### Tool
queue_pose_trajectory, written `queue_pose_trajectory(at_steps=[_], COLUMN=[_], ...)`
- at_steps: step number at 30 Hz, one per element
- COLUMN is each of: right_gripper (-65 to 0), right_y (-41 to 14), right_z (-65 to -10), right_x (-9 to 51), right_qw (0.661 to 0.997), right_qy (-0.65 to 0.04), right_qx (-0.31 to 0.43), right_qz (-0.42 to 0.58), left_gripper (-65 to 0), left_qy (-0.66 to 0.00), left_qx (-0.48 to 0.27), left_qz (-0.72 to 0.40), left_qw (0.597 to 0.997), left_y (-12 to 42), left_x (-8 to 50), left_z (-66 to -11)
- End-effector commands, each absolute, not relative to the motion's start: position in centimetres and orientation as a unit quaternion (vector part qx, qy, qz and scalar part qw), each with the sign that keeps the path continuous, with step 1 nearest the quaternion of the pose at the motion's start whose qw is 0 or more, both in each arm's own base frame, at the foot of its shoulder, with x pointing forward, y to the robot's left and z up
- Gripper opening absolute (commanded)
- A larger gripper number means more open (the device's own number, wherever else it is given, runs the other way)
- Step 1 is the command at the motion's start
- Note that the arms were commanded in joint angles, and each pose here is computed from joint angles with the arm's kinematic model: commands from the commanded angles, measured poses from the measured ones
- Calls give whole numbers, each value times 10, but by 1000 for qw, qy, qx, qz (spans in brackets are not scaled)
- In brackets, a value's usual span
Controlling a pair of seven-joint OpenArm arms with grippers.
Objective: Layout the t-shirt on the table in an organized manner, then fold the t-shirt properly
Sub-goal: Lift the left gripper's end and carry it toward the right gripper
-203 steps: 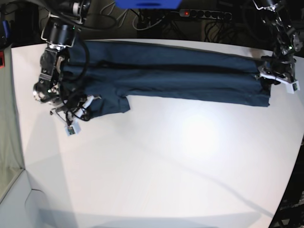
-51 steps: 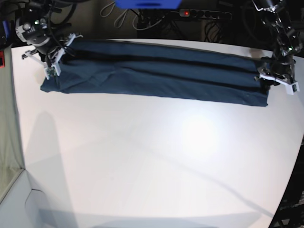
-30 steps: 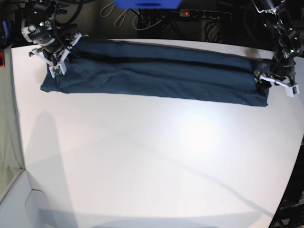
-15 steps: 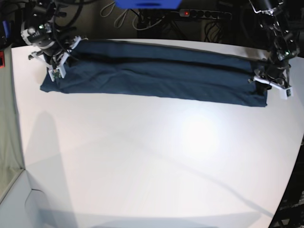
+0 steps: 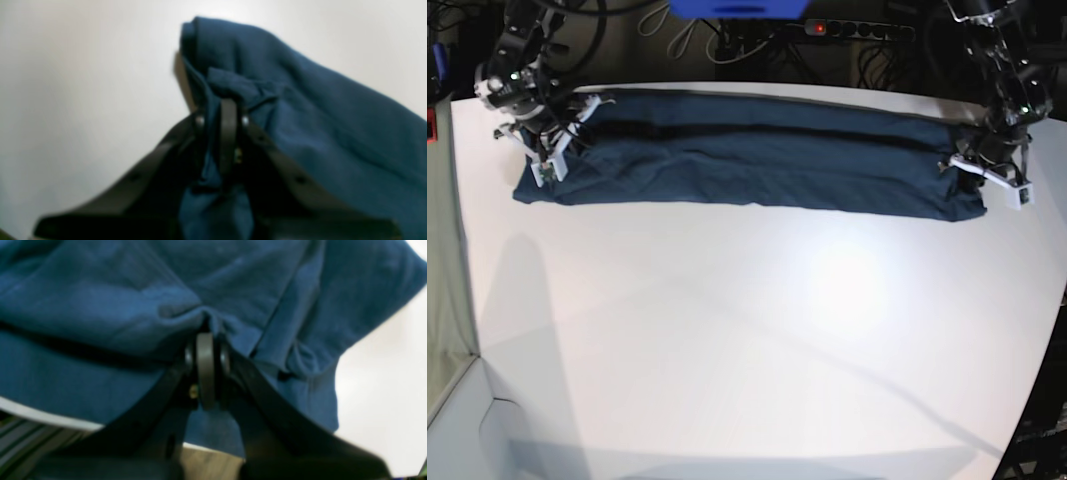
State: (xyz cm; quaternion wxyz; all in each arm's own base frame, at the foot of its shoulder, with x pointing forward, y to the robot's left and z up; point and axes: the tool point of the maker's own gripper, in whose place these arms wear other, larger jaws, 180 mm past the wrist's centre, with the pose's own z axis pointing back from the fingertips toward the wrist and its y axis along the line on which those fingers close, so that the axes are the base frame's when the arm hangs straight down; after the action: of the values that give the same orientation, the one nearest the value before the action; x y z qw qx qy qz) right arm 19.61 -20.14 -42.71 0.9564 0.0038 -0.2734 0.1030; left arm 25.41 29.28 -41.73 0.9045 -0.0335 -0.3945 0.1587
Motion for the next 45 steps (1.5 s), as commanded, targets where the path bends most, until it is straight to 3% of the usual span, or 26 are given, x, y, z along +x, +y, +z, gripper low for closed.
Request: queue_pose_trajectory(at_steps=[1,13,29,45], right_gripper=[-650,-650,-650,-650], right_y=[-205,-201,-200,-199], right_z=[-428,-435,-435,-436], right_x=[195,197,198,197], right_qw=[958,957,957,957], right_qy=[-265,-271,-272,-270], right_qx=[-1,13,13,14], right_qz=[108,103,103,102], left_gripper=[-650,-650,-650,-650], left_qy=[-431,-539,-467,-412], left_qx=[-34,-52,-243,-325], left_qz=[150,109,-46,-83], left_qw=[889,834,849,847], left_y=[293,231,43,-42], left_x=[268,281,268,267], left_z=[-395,-304,-331,-355])
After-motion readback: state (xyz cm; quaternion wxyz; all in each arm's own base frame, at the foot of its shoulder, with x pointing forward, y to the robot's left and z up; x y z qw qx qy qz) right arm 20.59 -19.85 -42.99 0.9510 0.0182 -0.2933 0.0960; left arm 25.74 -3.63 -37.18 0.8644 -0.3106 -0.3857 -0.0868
